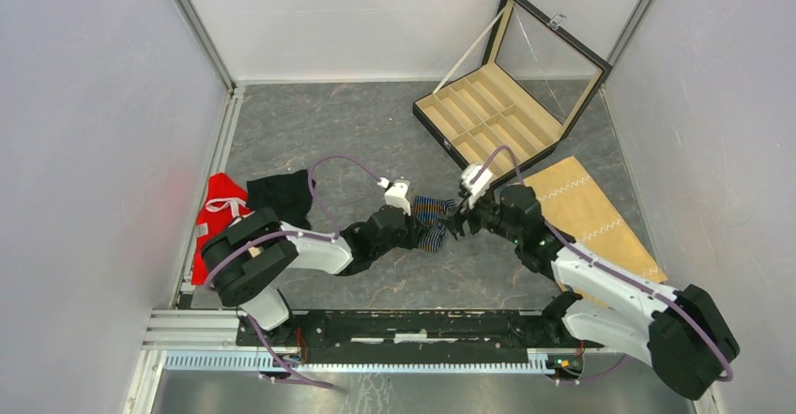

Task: Roll the underwear
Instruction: Roll the underwear to the center of the board.

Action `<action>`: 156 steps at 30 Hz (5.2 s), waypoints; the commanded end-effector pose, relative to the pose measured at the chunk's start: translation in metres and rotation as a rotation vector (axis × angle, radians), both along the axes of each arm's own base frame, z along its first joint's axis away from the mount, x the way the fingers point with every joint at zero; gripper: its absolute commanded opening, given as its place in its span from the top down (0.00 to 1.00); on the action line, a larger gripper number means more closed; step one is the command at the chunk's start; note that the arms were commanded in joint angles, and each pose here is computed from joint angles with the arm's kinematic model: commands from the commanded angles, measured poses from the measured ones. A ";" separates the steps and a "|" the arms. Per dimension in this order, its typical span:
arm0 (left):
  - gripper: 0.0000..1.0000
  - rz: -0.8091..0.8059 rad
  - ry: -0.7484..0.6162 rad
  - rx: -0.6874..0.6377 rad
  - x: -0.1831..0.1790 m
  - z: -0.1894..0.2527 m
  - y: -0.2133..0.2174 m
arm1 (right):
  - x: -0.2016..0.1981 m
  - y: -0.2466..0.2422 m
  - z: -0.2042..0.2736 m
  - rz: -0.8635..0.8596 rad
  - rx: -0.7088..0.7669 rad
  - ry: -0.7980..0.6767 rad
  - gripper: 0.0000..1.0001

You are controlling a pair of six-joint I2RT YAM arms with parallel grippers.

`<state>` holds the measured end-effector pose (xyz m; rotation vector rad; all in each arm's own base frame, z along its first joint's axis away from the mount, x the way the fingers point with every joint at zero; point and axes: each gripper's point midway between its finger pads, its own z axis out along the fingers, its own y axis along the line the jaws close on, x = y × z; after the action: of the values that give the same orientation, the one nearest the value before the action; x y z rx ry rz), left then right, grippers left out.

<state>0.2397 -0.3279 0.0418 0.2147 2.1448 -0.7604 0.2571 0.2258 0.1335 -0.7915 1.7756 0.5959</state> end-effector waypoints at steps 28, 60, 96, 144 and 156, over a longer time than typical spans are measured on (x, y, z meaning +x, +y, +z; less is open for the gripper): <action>0.98 0.196 0.359 0.328 -0.075 -0.098 0.107 | -0.043 0.052 -0.025 0.291 -0.213 -0.232 0.27; 0.98 0.249 0.398 0.272 -0.095 -0.080 0.118 | -0.114 0.106 -0.071 0.338 -0.835 -0.640 0.24; 0.58 0.437 0.066 -0.041 -0.052 0.043 0.149 | -0.130 0.090 -0.110 0.409 -0.710 -0.422 1.00; 0.90 0.222 0.167 0.010 -0.084 -0.017 0.134 | -0.163 0.132 -0.096 0.854 -0.143 0.707 1.00; 0.95 0.151 0.116 0.067 -0.069 -0.009 0.108 | -0.160 0.125 -0.101 0.818 -0.161 0.745 1.00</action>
<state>0.1607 -0.2062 0.0200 -0.0237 2.3022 -0.6251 0.0971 0.3582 0.0398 -1.6114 2.0600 1.4477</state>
